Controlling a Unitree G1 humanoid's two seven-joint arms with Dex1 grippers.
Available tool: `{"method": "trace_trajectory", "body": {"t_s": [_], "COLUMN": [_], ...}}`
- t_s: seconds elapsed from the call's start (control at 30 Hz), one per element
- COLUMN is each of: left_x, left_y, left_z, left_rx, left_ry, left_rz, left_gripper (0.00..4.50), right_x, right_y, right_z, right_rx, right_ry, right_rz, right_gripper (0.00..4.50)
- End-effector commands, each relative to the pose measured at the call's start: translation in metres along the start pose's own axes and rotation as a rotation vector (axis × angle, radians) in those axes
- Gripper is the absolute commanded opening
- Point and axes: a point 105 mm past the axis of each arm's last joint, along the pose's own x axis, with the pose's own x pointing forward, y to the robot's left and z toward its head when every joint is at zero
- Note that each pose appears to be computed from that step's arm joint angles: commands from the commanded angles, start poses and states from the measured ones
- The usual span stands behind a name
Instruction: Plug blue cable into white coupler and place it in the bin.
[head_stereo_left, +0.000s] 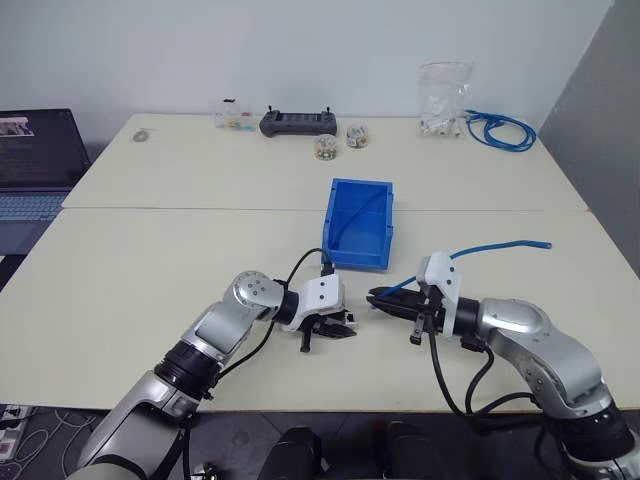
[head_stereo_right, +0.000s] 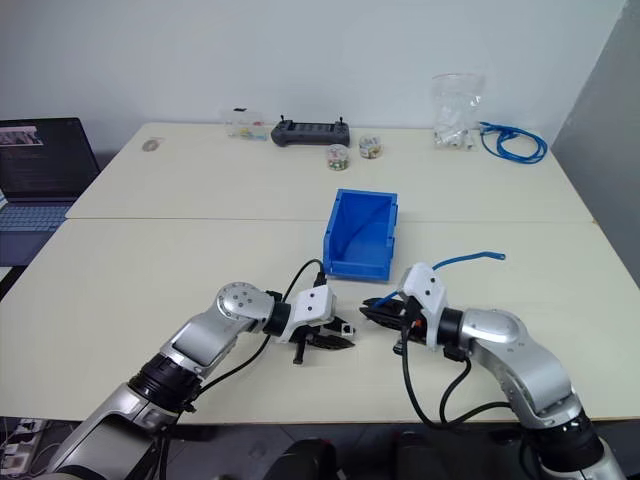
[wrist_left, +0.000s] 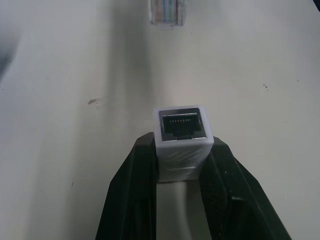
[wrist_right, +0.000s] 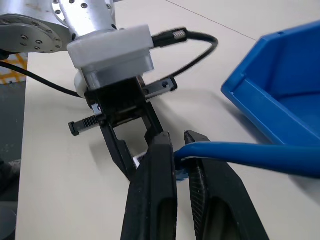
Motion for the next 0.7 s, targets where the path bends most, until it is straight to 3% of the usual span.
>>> {"method": "trace_trajectory", "body": {"t_s": [0.03,0.7], "left_x": [0.006,0.005], "left_y": [-0.005,-0.007], "left_z": [-0.015,-0.018], "left_rx": [-0.037,-0.043], "left_ry": [0.061,0.071], "left_rz": [-0.03,-0.042], "left_gripper": [0.83,0.83], "right_x": [0.007,0.027], "right_y": [0.004,0.006], "right_z": [0.006,-0.017], "right_rx": [-0.051,-0.095], "right_ry": [-0.001,0.091], "right_rz": [0.051,0.129], "right_gripper": [0.05,0.05]}}
